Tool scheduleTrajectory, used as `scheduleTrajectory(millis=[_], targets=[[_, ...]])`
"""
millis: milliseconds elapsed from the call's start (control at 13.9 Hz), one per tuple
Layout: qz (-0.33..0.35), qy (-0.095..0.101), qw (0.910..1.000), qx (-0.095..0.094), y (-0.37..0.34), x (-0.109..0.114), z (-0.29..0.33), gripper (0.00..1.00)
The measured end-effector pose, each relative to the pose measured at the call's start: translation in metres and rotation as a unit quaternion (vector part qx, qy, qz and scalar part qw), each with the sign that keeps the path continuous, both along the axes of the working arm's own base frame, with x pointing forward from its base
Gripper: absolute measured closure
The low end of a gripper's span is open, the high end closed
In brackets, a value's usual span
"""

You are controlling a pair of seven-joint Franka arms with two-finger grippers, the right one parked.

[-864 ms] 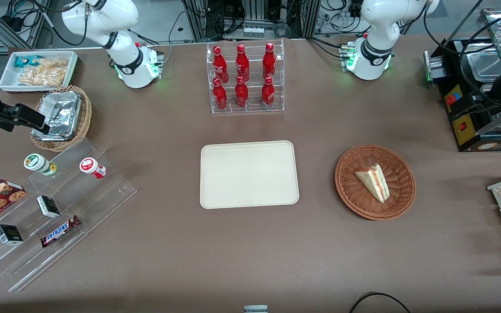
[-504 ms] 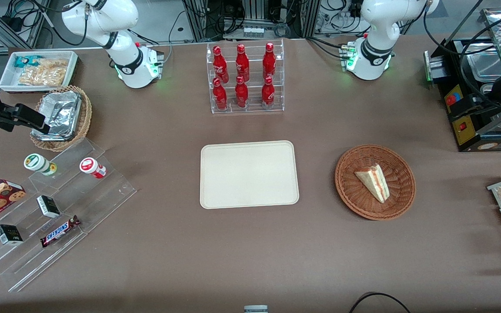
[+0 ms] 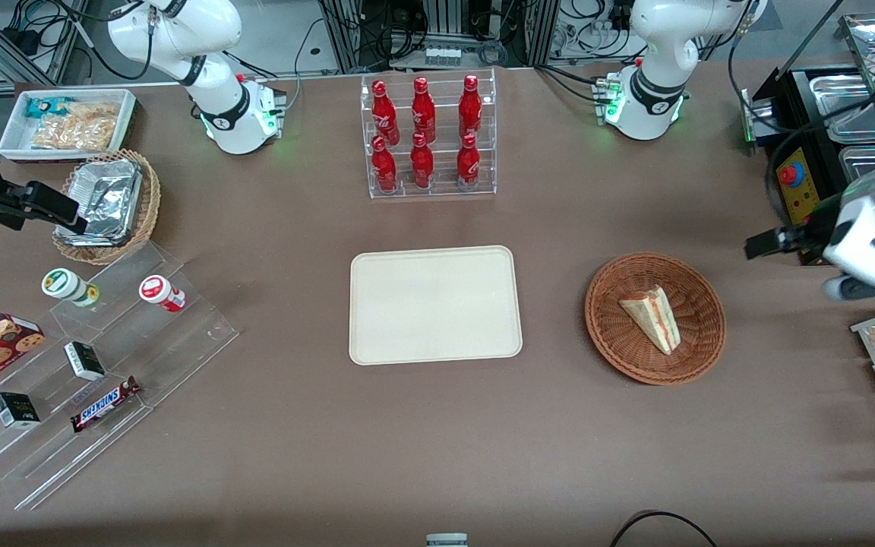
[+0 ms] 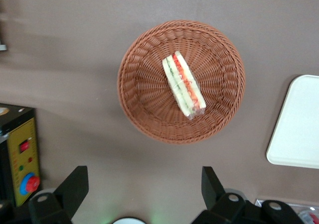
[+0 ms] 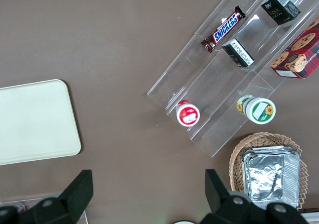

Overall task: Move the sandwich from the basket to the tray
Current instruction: 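Move the left gripper over the wicker basket above the sandwich, then lower the open left gripper around the wrapped sandwich and close it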

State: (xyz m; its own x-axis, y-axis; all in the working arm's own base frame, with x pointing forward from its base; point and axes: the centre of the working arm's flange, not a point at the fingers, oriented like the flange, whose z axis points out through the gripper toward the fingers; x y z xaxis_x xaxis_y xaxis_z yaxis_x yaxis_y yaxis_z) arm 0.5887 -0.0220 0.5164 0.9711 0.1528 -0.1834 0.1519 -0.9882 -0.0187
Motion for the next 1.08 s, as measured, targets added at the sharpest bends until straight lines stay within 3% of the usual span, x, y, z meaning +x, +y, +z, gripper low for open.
scheduleTrajectory(millis=[360,720,1080], targets=[[0.061,-0.005,0.9981,0.011,-0.008,-0.004,-0.07,0.0],[0.156,-0.056,0.986,0.019,-0.047,-0.014,-0.131,0.0],[0.228,-0.084,0.9699,0.017,-0.055,-0.029,-0.173,0.0]])
